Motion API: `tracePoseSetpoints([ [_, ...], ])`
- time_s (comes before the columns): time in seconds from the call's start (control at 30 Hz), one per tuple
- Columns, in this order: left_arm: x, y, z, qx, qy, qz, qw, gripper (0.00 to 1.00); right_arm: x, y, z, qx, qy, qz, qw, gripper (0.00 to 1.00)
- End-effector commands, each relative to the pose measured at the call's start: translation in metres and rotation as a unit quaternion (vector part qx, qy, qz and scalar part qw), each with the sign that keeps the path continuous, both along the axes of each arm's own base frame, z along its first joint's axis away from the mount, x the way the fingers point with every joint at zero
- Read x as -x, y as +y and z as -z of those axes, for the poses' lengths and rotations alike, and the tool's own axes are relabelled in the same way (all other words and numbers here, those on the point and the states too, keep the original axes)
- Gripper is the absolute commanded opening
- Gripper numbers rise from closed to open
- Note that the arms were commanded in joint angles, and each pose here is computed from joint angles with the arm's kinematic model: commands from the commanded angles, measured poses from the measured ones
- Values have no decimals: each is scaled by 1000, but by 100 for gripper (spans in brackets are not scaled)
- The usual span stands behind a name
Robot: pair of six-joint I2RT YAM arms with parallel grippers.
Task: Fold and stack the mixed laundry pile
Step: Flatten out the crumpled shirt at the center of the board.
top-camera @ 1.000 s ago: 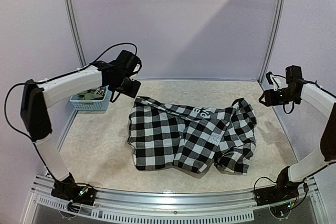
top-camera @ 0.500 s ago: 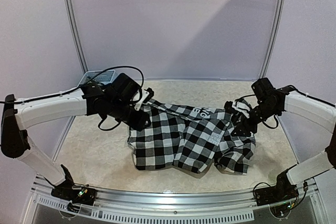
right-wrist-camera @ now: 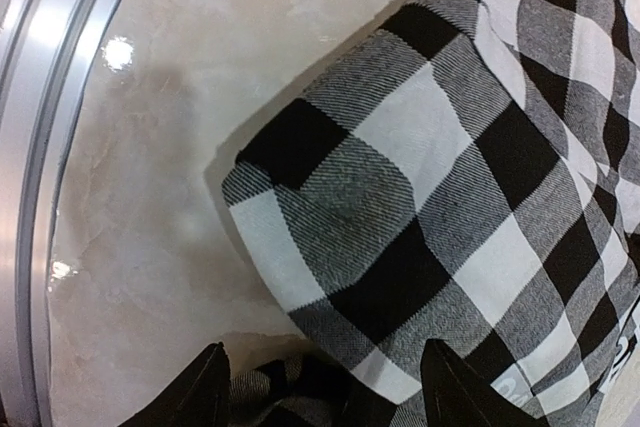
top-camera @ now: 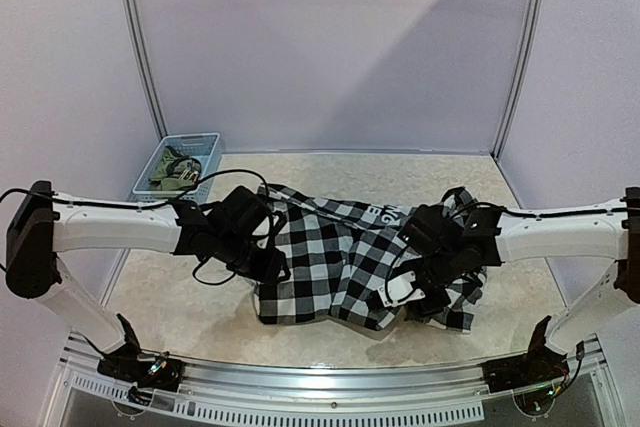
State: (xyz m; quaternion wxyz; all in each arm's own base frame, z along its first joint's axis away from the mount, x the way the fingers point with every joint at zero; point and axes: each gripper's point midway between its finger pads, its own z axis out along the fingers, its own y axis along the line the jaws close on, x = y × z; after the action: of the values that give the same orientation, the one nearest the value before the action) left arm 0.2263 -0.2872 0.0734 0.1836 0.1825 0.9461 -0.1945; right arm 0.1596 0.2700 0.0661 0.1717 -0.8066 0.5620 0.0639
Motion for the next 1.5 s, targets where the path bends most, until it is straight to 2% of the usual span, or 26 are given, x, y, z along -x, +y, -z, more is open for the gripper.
tracePoseSetpoints([
  [0.0,9,-1,15,34,42,-35,998,52,-8,10,14,19,-48,-21,998,66],
  [0.17,22,4,26,25,62,-37,997,51,-9,22,20,19,-59,-29,998,58],
  [0.27,27,4,31,18,66,-30,997,51,-16,34,9,-6,-69,-15,998,49],
  [0.3,28,5,33,16,67,-28,997,51,-21,35,5,-8,-82,-7,997,40],
  [0.37,29,6,37,12,68,-29,997,51,-26,41,-3,-19,-86,4,996,16],
  [0.43,30,8,41,6,67,-30,997,51,-28,48,-12,-31,-71,15,997,2],
  [0.57,32,7,48,3,69,-25,997,51,-40,65,-60,-80,-30,38,996,0],
  [0.7,36,7,61,-12,83,-24,996,49,-101,66,-127,-158,-24,111,981,0],
  [0.77,37,9,63,-16,81,-29,996,49,-156,57,-163,-209,-48,168,962,0],
  [0.83,36,9,60,-12,75,-35,997,49,-222,40,-204,-262,-97,233,932,0],
  [0.87,36,8,58,-8,72,-36,997,49,-259,29,-212,-281,-109,277,912,0],
  [0.97,38,6,53,-6,69,-32,997,49,-350,-7,-254,-344,-163,402,833,0],
  [1.0,39,5,53,-7,69,-29,997,49,-377,-13,-244,-343,-167,432,817,0],
  [1.03,40,5,53,-11,69,-27,997,49,-397,-21,-235,-343,-171,464,799,2],
  [1.1,42,6,51,-19,65,-25,997,48,-430,-44,-218,-326,-199,543,748,31],
  [1.17,43,6,46,-24,56,-22,998,48,-445,-68,-201,-301,-202,601,712,46],
  [1.2,44,7,43,-28,51,-21,998,48,-449,-82,-190,-295,-189,630,693,57],
  [1.23,43,8,39,-30,44,-20,998,48,-448,-91,-178,-291,-175,648,682,64],
  [1.3,45,5,30,-28,32,-7,999,48,-437,-103,-163,-288,-148,660,678,73],
  [1.33,47,1,23,-22,23,6,999,49,-425,-110,-172,-292,-145,659,678,75],
  [1.47,63,-9,2,-29,-9,75,997,52,-375,-138,-172,-270,-112,656,696,80],
])
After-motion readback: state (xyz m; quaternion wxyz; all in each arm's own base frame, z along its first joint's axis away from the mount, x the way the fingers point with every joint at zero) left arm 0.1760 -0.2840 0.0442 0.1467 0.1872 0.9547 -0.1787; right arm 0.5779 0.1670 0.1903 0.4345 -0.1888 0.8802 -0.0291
